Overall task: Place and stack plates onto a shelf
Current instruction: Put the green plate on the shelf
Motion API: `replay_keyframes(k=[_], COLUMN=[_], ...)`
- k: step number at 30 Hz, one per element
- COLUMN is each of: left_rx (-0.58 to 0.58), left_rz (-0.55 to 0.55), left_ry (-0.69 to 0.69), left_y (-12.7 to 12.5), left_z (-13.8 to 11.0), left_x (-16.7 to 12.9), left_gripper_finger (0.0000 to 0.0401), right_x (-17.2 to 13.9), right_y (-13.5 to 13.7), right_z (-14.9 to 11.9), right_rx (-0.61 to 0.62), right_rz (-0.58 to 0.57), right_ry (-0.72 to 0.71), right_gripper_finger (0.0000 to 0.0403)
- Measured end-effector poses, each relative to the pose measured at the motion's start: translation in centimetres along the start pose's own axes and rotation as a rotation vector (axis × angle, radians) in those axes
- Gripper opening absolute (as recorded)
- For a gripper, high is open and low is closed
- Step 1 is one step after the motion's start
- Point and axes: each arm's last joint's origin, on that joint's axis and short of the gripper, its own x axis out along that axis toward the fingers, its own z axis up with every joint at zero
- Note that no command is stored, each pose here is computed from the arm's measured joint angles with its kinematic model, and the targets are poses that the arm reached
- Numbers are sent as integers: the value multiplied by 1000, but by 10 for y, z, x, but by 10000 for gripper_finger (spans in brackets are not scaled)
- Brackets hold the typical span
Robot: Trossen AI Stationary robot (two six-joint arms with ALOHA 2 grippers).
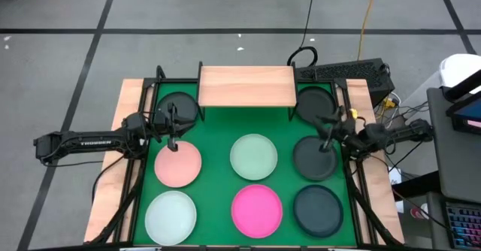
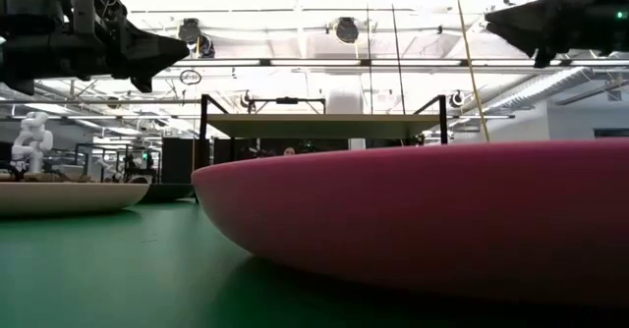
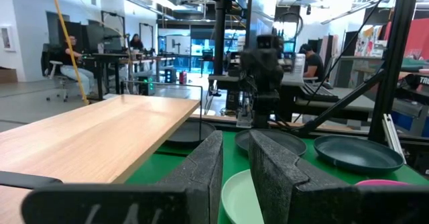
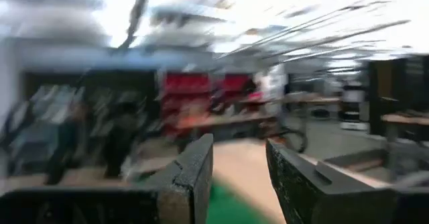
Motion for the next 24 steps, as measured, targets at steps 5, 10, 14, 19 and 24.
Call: replay_keyframes(k=[5,10,14,19,24], left_rx=[0,0,0,0,0], left_rz=[0,0,0,0,1], left_ry=[0,0,1,1,1], left_y=[0,0,0,0,0], left_z=[0,0,0,0,0], left_x=[0,0,0,0,0], left_gripper_finger=[76,76,76,76,76], right_x=[13,35,53,70,72], right_y=[9,25,42,60,70], right_z=[8,6,-8,-30,-58], right_rx=[-66,-173,-250,-329,-522], right_rz=[54,79,114,177,332], right_ry=[200,397,579,746,857], right_gripper_finger=[121,121,121,121,121])
